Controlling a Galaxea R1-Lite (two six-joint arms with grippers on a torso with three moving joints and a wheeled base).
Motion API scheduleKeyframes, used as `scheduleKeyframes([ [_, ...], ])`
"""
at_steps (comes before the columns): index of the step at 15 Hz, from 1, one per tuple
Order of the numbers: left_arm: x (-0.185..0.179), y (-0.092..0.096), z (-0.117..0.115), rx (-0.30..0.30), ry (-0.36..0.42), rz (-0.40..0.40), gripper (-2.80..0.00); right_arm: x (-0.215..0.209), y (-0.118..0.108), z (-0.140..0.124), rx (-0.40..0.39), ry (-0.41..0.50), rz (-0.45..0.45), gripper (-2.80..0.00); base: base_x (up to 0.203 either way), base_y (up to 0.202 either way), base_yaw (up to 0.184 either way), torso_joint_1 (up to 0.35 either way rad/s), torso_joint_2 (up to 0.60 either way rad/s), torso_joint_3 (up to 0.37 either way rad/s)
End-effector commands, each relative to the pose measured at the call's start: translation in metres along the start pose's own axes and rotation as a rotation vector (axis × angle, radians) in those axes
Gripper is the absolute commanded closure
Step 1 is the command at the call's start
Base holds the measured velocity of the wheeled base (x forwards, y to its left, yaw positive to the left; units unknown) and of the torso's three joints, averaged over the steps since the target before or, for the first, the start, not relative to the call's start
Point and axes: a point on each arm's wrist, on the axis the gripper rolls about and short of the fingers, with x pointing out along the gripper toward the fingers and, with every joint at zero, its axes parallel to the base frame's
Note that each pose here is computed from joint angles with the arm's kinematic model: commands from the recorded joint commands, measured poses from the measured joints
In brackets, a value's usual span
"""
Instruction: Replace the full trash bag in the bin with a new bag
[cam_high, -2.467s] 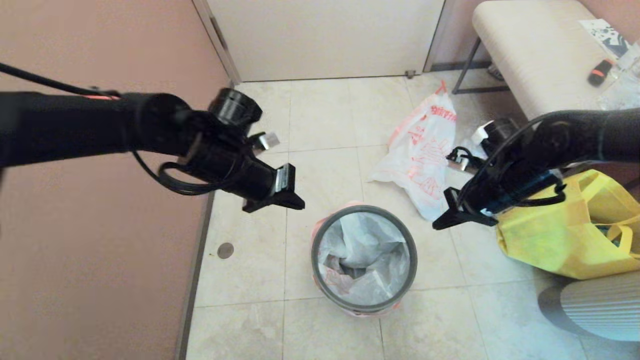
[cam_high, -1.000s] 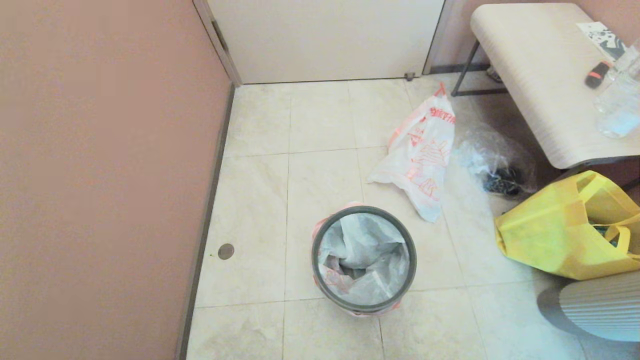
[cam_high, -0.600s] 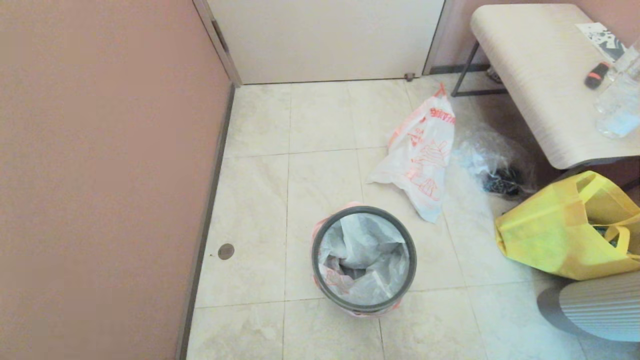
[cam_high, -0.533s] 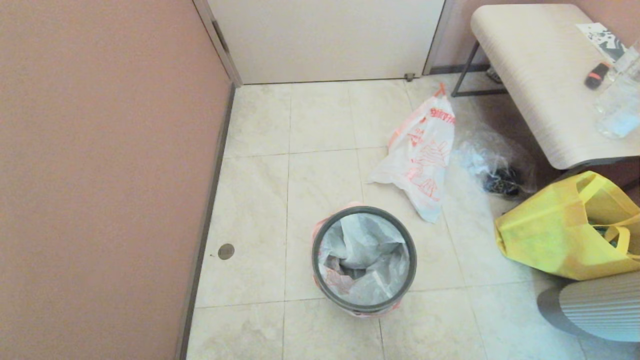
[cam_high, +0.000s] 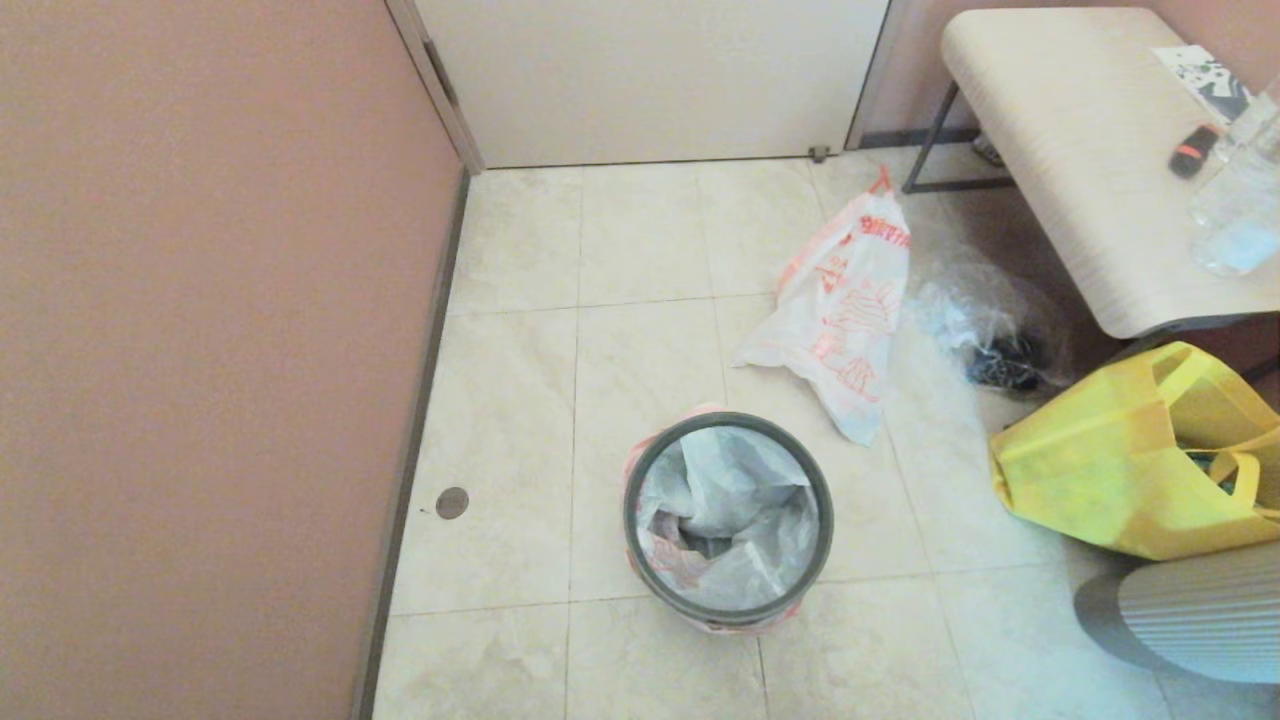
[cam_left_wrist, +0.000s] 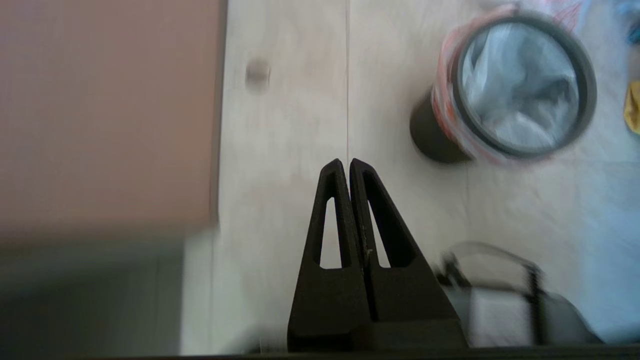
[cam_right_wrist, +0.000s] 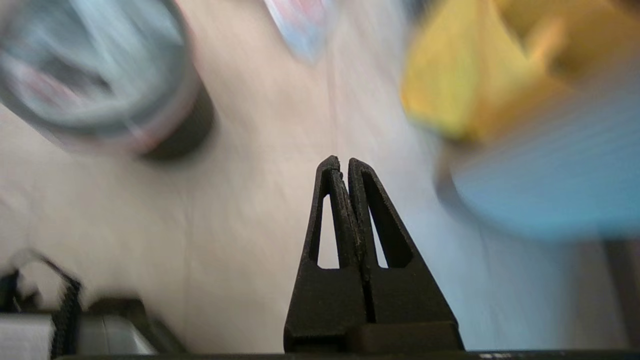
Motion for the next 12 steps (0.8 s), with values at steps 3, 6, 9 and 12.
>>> scheduleKeyframes([
  [3, 0.037, 0.001, -0.02, 0.097, -0.19, -0.067, 0.0, 0.003, 0.0, -0.003, 0.021, -0.033, 0.001, 0.0, 0.0, 0.0, 0.0, 0.0, 0.0, 0.0],
  [6, 0.049, 0.003, -0.044, 0.227, -0.17, -0.065, 0.0, 0.003, 0.0, -0.003, 0.043, -0.034, -0.003, 0.0, 0.0, 0.0, 0.0, 0.0, 0.0, 0.0],
  [9, 0.056, 0.005, -0.063, 0.246, -0.17, -0.058, 0.0, 0.003, 0.0, -0.003, 0.044, -0.034, -0.003, 0.0, 0.0, 0.0, 0.0, 0.0, 0.0, 0.0],
  [12, 0.056, 0.005, -0.062, 0.244, -0.167, -0.058, 0.0, 0.003, 0.0, -0.003, 0.044, -0.034, -0.003, 0.0, 0.0, 0.0, 0.0, 0.0, 0.0, 0.0],
])
